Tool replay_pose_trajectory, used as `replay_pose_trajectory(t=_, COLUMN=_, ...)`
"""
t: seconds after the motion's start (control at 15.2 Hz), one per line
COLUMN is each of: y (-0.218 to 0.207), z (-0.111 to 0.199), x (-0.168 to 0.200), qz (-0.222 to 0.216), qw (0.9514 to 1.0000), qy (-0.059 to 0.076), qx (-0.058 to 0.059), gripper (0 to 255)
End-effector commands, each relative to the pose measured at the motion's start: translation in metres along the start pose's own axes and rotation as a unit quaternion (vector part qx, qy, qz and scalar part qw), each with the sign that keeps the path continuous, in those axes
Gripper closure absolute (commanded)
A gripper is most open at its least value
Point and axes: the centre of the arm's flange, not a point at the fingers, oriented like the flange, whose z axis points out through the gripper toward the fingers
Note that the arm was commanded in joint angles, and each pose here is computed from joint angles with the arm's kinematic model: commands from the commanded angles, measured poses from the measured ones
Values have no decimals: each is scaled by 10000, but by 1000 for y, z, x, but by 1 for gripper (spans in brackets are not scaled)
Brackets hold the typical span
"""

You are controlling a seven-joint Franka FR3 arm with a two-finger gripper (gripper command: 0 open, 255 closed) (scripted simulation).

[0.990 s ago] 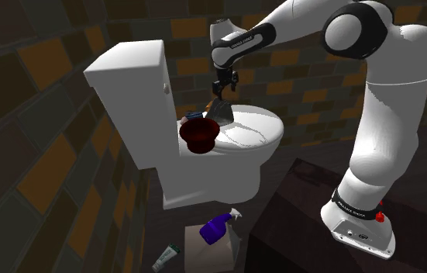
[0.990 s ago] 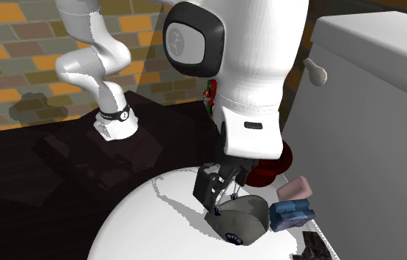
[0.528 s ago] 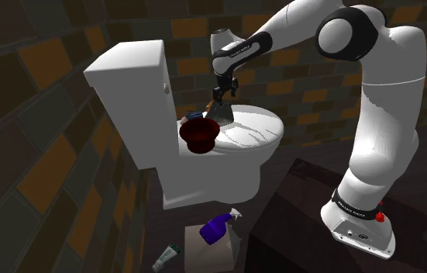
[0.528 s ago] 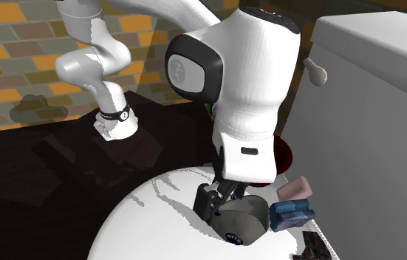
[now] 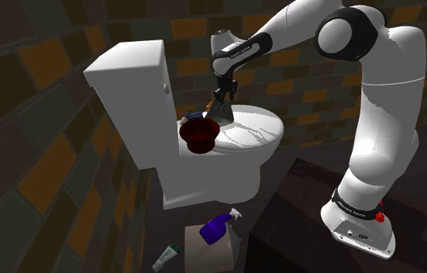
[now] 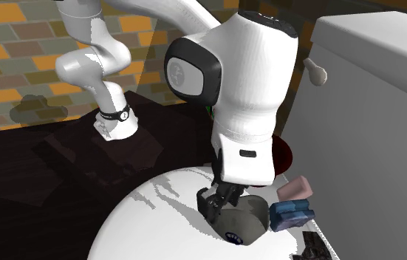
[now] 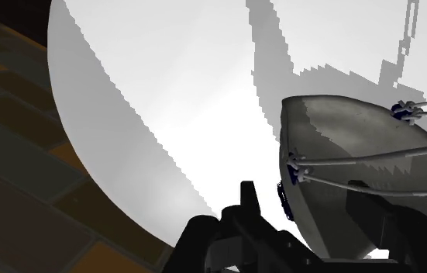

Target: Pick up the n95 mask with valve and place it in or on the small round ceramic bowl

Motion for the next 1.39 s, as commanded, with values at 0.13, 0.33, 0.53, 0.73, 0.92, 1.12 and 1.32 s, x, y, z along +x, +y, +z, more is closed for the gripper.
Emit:
replay_pose_trajectory(t=0.13, y=0, z=0, x=0, qz=0, qw=10000, qy=0, qx=0, gripper=255)
replay_pose_trajectory(t=0.33, y=0, z=0, x=0, qz=0, qw=10000, qy=0, qx=0, gripper=255)
replay_pose_trajectory(t=0.53, y=0, z=0, x=0, qz=0, qw=10000, qy=0, qx=0, gripper=255)
replay_pose_trajectory(t=0.73, y=3, z=-15, x=1, qz=0, qw=10000, qy=0, qx=0, gripper=255)
replay_pose_trajectory(t=0.92, y=6, z=-31, x=3, qz=0, qw=10000, qy=0, qx=0, gripper=255)
replay_pose_trajectory(t=1.12, y=9, z=-46, x=4, qz=0, qw=10000, qy=0, qx=0, gripper=255)
replay_pose_trajectory(t=1.32, y=12, z=-62, x=5, qz=0, qw=10000, qy=0, qx=0, gripper=255)
